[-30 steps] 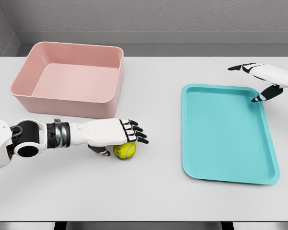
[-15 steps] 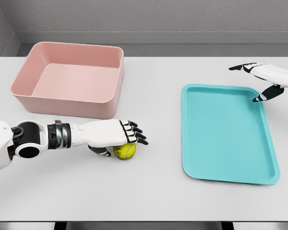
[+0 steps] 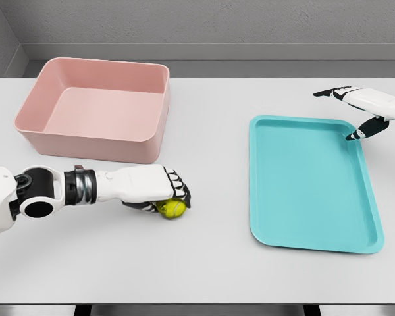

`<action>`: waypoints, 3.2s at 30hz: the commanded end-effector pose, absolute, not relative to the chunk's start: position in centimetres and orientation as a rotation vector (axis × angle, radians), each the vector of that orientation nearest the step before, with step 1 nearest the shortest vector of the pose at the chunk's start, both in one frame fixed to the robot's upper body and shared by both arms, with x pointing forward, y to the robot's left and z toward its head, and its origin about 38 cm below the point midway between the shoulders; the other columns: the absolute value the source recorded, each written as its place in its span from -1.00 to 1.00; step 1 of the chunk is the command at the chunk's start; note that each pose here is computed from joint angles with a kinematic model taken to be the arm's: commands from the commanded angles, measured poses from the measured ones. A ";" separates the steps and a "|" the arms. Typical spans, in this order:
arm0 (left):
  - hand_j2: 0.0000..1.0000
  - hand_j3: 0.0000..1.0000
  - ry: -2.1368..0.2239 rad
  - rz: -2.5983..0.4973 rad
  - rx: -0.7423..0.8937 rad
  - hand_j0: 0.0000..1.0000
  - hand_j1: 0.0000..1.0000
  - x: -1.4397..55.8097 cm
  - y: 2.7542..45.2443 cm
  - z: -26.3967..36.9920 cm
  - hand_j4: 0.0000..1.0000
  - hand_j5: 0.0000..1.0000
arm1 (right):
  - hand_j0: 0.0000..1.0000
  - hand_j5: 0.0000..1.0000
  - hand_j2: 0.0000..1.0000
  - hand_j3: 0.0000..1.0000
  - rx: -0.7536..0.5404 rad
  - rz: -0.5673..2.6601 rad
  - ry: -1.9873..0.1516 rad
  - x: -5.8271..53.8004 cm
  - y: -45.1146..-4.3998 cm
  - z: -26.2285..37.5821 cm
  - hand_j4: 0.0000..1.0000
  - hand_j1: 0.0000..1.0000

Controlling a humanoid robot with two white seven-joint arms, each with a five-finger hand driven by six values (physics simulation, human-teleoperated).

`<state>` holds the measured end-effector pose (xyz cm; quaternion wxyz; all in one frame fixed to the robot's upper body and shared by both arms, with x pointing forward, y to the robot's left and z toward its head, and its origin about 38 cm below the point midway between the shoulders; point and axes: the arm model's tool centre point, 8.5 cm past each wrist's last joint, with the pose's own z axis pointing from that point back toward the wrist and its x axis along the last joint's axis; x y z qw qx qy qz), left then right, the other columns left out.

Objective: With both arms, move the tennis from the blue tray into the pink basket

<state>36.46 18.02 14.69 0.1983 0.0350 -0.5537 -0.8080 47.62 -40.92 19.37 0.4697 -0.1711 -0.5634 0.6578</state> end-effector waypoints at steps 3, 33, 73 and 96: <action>0.13 0.13 -1.550 -2.253 0.094 0.13 0.13 36.4 18.2 14.8 0.13 0.13 | 1.00 1.00 1.00 1.00 -0.419 1.604 -1.384 47.6 -41.0 19.4 1.00 1.00; 0.12 0.12 -1.652 -2.225 0.148 0.12 0.12 37.1 21.3 20.6 0.12 0.12 | 1.00 1.00 1.00 1.00 -0.423 1.608 -1.385 47.5 -41.1 19.6 1.00 1.00; 0.12 0.12 -1.700 -2.061 0.331 0.12 0.12 41.0 25.5 25.9 0.12 0.12 | 1.00 1.00 1.00 1.00 -0.419 1.609 -1.382 47.4 -41.1 19.4 1.00 1.00; 0.12 0.12 -1.651 -1.964 0.419 0.12 0.12 44.3 28.0 26.2 0.12 0.12 | 1.00 1.00 1.00 1.00 -0.418 1.610 -1.381 47.4 -41.1 19.4 1.00 1.00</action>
